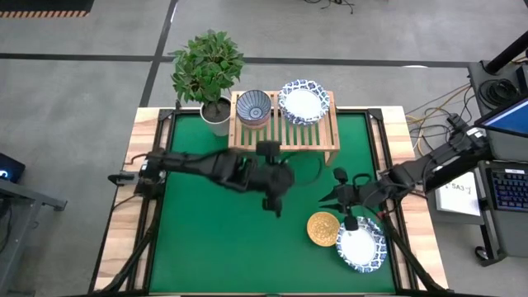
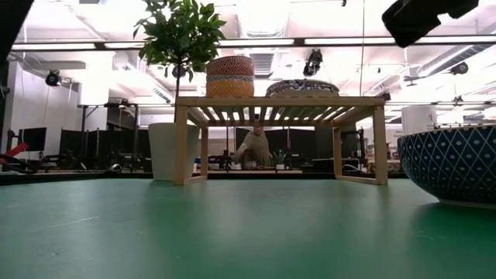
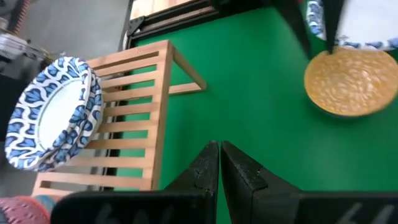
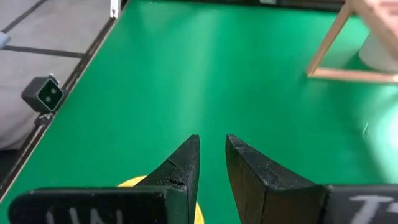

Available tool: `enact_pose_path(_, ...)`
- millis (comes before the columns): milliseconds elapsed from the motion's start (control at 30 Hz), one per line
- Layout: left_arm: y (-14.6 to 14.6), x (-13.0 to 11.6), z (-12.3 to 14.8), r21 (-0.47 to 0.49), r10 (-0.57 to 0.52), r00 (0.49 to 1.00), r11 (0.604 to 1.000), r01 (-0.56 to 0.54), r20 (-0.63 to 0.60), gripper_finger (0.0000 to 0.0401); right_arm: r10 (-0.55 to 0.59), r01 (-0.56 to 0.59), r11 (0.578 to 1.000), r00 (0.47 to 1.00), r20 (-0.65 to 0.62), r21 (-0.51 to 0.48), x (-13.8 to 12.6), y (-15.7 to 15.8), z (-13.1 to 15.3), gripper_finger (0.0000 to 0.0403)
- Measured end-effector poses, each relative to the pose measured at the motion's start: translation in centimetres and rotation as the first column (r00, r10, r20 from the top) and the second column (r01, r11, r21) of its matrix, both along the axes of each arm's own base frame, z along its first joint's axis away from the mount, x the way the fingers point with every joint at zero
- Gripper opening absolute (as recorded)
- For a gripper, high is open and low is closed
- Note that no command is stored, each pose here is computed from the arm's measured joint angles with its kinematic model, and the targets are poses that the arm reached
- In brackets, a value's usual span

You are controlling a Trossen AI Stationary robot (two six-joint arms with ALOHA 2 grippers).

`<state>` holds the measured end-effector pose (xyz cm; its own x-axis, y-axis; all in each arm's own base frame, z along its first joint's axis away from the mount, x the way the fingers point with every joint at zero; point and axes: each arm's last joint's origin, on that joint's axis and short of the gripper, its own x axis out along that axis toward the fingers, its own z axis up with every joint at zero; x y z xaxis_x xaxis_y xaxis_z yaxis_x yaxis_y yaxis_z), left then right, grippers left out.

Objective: Place and stack bowls onto a shelf
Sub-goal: Stack the yellow patterned bowl on top the dark blue patterned bowl on the shelf

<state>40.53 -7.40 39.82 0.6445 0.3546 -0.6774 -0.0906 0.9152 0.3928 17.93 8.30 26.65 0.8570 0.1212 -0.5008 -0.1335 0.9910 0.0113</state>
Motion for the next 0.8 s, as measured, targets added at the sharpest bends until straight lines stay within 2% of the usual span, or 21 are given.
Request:
enact_pose_path(333, -5.5, -2.4, -0.1, 0.094, -0.035, 0.999, 0.995, 0.036, -0.014, 0.0000, -0.054, 0.065, 0.995, 0.988, -0.145, 0.077, 1.9, 1.1, -0.8, 0.0068)
enact_pose_path(533, -6.3, -4.1, -1.2, 0.100, -0.018, 0.999, 0.995, 0.023, -0.045, 0.0000, -0.027, 0.058, 0.990, 0.971, -0.239, 0.127, 2.6, 1.7, -1.4, 0.0068)
enact_pose_path(633, -6.4, -5.1, -2.7, 0.093, -0.014, 0.999, 0.995, 0.018, -0.051, 0.0000, -0.001, 0.039, 0.989, 0.965, -0.264, 0.141, 2.8, 1.9, -1.7, 0.0068)
enact_pose_path(800, -6.1, -6.9, -5.2, 0.038, -0.015, 0.999, 0.999, 0.013, 0.048, 0.0000, -0.014, 0.050, 0.992, 0.955, -0.295, 0.118, 3.1, 2.0, -1.9, 0.0069)
